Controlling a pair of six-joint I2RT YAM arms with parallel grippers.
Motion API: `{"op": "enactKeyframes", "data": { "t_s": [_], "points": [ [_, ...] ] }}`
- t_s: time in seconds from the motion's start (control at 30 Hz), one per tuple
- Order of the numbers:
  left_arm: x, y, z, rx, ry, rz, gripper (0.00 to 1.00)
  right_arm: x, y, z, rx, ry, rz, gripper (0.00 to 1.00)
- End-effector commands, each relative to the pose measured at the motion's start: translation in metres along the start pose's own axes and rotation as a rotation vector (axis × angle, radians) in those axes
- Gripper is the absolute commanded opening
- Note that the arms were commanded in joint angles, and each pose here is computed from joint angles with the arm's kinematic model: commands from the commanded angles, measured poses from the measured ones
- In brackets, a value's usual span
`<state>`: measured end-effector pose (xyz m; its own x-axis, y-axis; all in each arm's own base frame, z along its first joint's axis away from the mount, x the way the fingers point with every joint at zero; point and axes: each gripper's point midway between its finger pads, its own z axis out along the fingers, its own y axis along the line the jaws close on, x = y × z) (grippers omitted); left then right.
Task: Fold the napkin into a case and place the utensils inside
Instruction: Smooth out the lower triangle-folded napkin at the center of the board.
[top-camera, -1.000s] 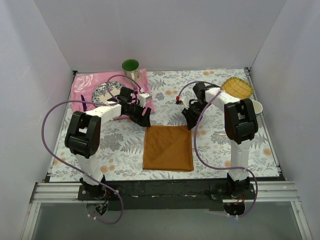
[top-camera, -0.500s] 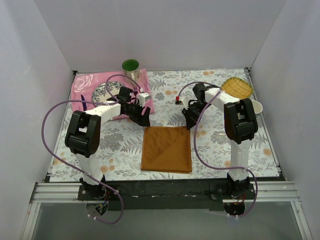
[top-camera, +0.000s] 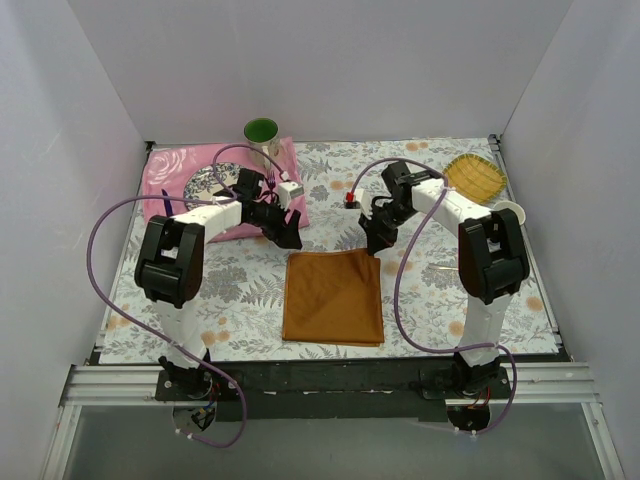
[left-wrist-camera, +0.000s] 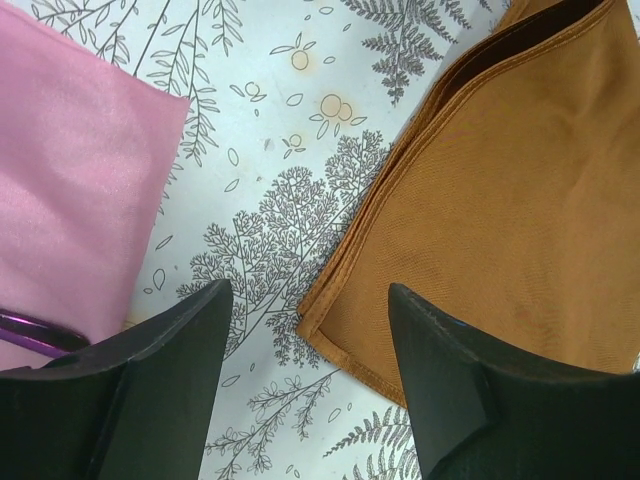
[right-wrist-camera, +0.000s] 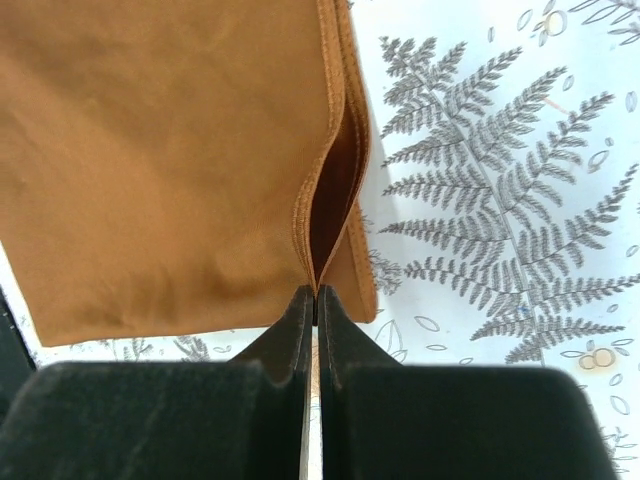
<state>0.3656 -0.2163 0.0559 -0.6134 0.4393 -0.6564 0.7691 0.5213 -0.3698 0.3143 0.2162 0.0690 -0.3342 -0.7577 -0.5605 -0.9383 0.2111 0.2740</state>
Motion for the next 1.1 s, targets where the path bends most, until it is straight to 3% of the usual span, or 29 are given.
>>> {"op": "enactKeyframes", "data": {
  "t_s": [0.0, 0.13, 0.17, 0.23, 0.27, 0.33, 0.4, 0.47, 0.57, 0.73, 0.9, 1.07],
  "points": [
    [-0.02, -0.005, -0.008, 0.028, -0.045, 0.057, 0.63, 0.007, 0.017, -0.003, -0.067, 0.027, 0.049, 0.01],
    [-0.028, -0.037, -0.023, 0.117, -0.129, 0.099, 0.6, 0.01, 0.022, 0.001, -0.126, 0.019, 0.163, 0.01],
    [-0.026, -0.054, -0.035, 0.139, -0.162, 0.127, 0.6, 0.011, 0.019, 0.003, -0.134, 0.015, 0.209, 0.16],
    [-0.027, -0.067, -0.043, 0.153, -0.208, 0.18, 0.6, 0.009, 0.016, -0.002, -0.166, -0.024, 0.28, 0.26],
    [-0.025, -0.072, -0.047, 0.141, -0.218, 0.201, 0.6, 0.006, 0.012, -0.002, -0.181, -0.036, 0.322, 0.38],
    [-0.024, -0.072, -0.048, 0.119, -0.212, 0.236, 0.6, 0.004, 0.009, -0.008, -0.222, -0.077, 0.399, 0.45],
    [-0.025, -0.067, -0.046, 0.091, -0.198, 0.264, 0.61, 0.004, 0.003, -0.012, -0.237, -0.103, 0.472, 0.62],
    [-0.031, -0.064, -0.044, 0.071, -0.196, 0.281, 0.61, 0.001, -0.004, -0.016, -0.238, -0.141, 0.509, 0.66],
    [-0.041, -0.081, -0.036, 0.045, -0.189, 0.378, 0.59, 0.004, -0.023, -0.029, -0.19, -0.189, 0.601, 0.64],
    [-0.032, -0.159, -0.01, 0.109, -0.195, 0.584, 0.5, 0.03, -0.015, -0.038, -0.224, -0.226, 0.806, 0.55],
    [-0.006, -0.218, 0.02, 0.233, -0.178, 0.821, 0.43, 0.042, -0.012, -0.033, -0.138, -0.25, 0.847, 0.37],
    [-0.001, -0.259, 0.043, 0.375, -0.195, 1.071, 0.42, 0.05, -0.016, -0.021, -0.101, -0.235, 0.891, 0.35]
  ]
}}
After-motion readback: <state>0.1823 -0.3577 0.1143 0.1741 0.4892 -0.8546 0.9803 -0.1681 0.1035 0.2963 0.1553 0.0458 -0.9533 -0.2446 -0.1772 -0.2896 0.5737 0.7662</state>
